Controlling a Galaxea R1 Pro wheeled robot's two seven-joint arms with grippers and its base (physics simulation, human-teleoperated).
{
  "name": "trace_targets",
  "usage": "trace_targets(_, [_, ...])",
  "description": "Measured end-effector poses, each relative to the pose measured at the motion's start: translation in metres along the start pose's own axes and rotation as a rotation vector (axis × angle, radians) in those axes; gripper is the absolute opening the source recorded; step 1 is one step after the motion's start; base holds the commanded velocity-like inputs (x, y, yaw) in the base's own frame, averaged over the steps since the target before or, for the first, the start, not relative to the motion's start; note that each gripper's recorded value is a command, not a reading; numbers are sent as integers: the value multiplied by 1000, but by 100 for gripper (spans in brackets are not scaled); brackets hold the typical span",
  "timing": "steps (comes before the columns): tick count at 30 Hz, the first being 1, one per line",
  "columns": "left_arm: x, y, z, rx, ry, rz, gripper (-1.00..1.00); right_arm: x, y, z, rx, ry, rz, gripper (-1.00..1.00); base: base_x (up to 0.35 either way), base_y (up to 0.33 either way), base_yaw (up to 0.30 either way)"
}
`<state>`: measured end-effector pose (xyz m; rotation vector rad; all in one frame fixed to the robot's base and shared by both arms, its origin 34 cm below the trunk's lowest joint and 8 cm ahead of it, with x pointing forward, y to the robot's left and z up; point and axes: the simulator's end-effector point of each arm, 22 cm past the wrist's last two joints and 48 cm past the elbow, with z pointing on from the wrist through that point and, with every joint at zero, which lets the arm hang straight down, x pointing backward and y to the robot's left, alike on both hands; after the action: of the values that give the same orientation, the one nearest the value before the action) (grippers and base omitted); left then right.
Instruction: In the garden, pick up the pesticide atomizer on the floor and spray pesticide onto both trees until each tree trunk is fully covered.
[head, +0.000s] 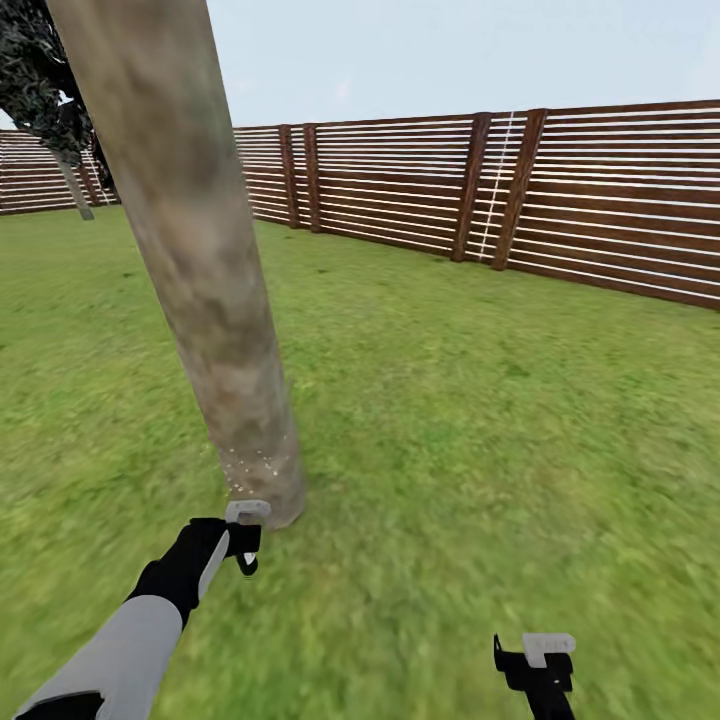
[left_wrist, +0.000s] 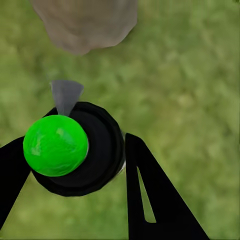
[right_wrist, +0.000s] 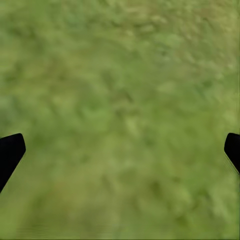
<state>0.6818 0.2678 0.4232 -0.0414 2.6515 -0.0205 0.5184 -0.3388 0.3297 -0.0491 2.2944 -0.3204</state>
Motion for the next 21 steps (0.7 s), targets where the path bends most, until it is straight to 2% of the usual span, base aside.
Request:
trace_targets(3, [1, 3, 0, -27, 1, 8, -100, 0, 0, 0, -1, 0, 0, 100, 184, -226, 34])
trace_targets(7, [1, 8, 0, -57, 2, 6, -100, 0, 0, 0, -1, 0, 0, 100, 56, -265, 221])
trace_targets(15, [1, 11, 0, -62, 4, -2, -100, 0, 0, 0, -1, 0, 0, 100, 1, -276, 273])
trace_targets(21, [5, 8, 1, -57, 17, 0, -100, 0, 0, 0, -2, 0, 0, 100, 0, -277, 56])
